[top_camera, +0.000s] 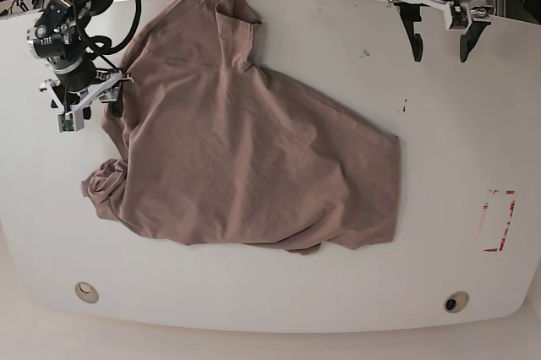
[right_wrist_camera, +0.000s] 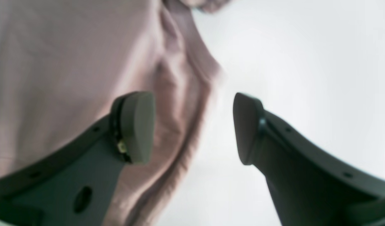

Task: Fold the T-shirt properly
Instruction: 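Lower both grippers to the shirt edges and pinch the fabric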

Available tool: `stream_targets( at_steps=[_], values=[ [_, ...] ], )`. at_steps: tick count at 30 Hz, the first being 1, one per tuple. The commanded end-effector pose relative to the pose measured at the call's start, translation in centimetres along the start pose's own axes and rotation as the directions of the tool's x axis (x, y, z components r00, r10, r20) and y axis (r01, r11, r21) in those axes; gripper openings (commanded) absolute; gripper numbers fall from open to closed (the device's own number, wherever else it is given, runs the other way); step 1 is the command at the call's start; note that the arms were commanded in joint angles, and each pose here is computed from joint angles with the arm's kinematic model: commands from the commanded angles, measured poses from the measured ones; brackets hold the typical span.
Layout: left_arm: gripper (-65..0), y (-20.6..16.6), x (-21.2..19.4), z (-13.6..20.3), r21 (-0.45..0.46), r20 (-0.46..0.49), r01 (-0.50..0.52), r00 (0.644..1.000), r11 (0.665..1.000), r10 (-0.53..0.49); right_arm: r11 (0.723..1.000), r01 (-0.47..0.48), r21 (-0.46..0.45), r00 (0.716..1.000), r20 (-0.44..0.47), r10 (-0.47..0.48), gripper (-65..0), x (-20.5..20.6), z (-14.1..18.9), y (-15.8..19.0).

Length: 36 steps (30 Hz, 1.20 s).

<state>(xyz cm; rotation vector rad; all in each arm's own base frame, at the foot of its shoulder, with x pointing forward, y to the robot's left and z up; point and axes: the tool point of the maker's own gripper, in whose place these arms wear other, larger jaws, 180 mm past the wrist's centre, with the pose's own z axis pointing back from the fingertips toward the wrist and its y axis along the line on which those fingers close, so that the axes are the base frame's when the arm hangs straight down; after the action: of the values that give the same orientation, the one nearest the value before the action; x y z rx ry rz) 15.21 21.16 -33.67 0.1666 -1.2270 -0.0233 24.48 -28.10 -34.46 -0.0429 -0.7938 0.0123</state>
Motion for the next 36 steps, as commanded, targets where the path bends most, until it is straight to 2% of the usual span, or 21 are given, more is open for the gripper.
stream_targets(
  at_steps=[1, 5, 11, 16, 29, 36],
  values=[
    [-17.1, 0.3, 1.1, 0.0, 0.006, 0.042, 0.008, 0.999, 1.000, -0.008, 0.999, -0.032, 0.004, 0.999, 0.027, 0.032, -27.7, 0.6, 0.7, -0.6],
    [-17.1, 0.3, 2.1, -1.0, 0.011, 0.080, 0.003, 0.997, 1.000, -0.004, 1.000, -0.009, 0.007, 0.999, -0.035, 0.009, -27.9, -1.0, 0.7, -0.3],
    [-17.1, 0.3, 1.5, -1.7, 0.011, 0.033, 0.000, 0.999, 1.000, 0.000, 0.997, 0.076, -0.026, 0.994, -0.078, -0.078, -27.9, -3.9, 1.6, -0.7],
    [-17.1, 0.3, 2.3, -2.5, 0.015, 0.061, -0.003, 0.998, 1.000, 0.002, 0.994, 0.107, -0.010, 0.987, -0.119, -0.107, -27.9, -6.0, 1.8, 0.4],
    [-17.1, 0.2, 2.6, -2.8, 0.015, 0.073, -0.005, 0.997, 1.000, 0.004, 0.971, 0.237, 0.041, 0.942, -0.254, -0.219, -27.9, -11.9, 0.8, 3.1],
    [-17.1, 0.3, 2.6, -2.8, 0.016, 0.073, -0.005, 0.997, 1.000, 0.004, 0.959, 0.273, 0.077, 0.938, -0.242, -0.247, -27.9, -11.7, 0.3, 4.2]
  ],
)
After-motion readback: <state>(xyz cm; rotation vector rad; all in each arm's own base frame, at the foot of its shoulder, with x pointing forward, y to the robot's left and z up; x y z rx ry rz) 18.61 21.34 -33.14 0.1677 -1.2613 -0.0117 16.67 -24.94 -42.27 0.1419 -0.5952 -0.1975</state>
